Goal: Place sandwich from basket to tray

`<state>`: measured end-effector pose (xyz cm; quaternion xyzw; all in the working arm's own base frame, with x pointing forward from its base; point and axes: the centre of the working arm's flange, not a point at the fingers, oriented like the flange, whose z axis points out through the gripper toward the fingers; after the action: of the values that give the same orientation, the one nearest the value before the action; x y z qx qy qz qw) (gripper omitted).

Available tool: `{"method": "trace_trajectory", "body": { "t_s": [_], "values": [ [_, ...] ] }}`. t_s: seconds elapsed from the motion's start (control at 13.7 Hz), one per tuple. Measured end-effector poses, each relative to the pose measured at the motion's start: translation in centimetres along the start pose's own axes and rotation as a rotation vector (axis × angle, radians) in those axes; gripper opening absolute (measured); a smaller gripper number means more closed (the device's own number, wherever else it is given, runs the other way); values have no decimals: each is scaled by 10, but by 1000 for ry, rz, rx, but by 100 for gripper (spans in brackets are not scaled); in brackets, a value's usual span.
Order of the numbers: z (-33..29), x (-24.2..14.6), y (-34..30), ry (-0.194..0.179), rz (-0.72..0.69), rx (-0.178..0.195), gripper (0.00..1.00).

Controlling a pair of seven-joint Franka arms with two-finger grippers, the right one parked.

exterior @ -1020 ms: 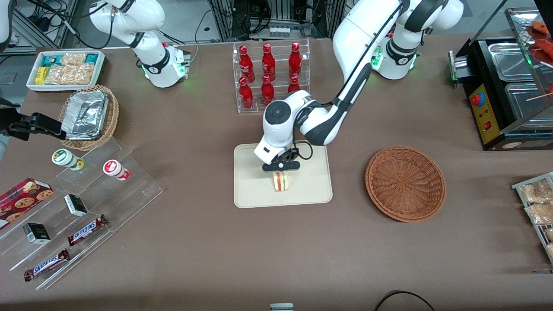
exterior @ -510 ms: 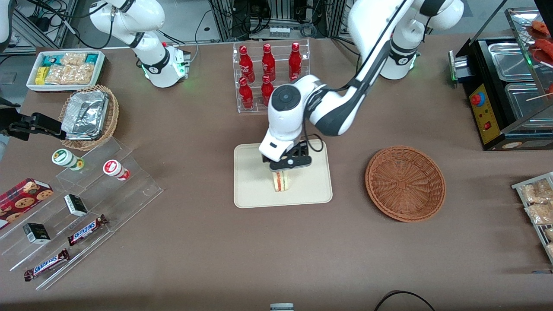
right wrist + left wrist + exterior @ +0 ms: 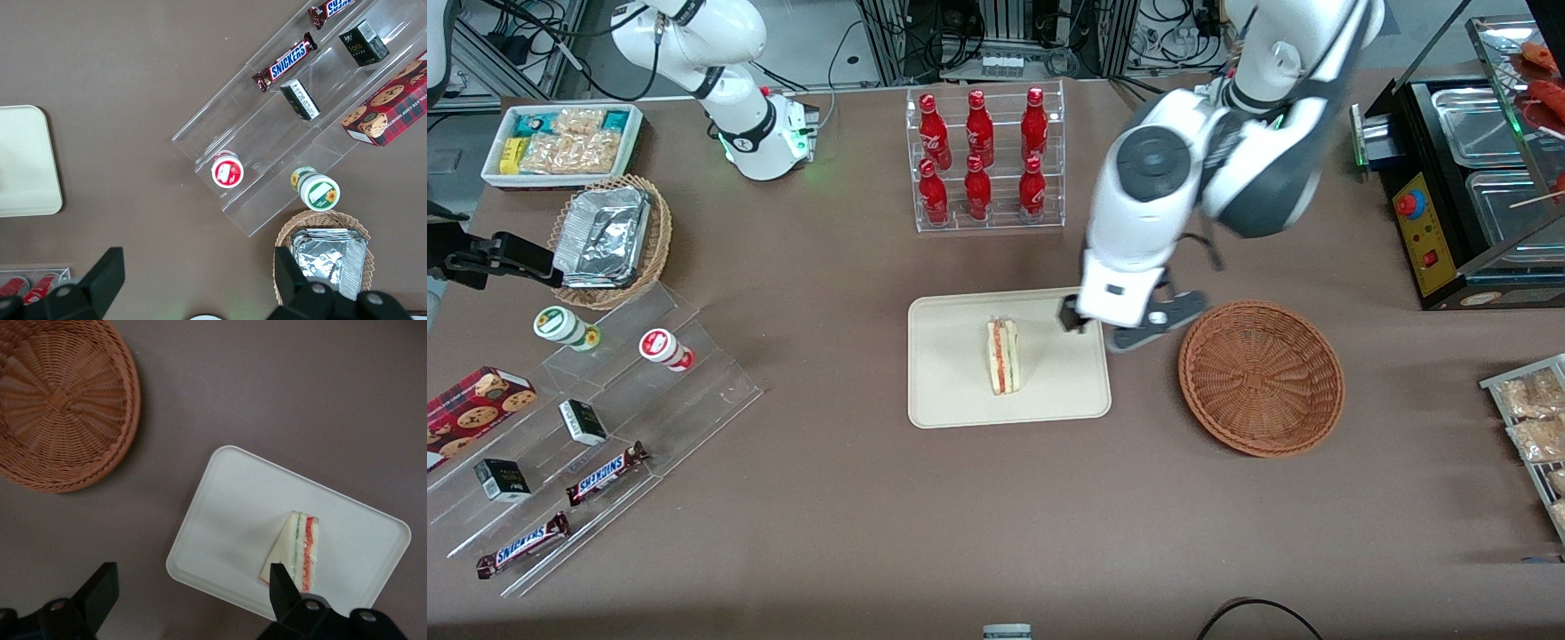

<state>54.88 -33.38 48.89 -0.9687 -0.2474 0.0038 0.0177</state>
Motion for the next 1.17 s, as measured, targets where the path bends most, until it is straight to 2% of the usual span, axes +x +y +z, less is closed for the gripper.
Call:
{"method": "trace_trajectory", "body": {
  "t_s": [0.22,0.44,0.66,0.95,1.17],
  "values": [
    [-17,38,-41,-5,-64,15,100],
    [-22,81,-86,-29,-18,42,100],
    [-43,122,-147,-48,109,49,100],
    [-73,139,-209,-86,313,59,100],
    [-91,149,-240,-71,453,39,100]
  ]
}}
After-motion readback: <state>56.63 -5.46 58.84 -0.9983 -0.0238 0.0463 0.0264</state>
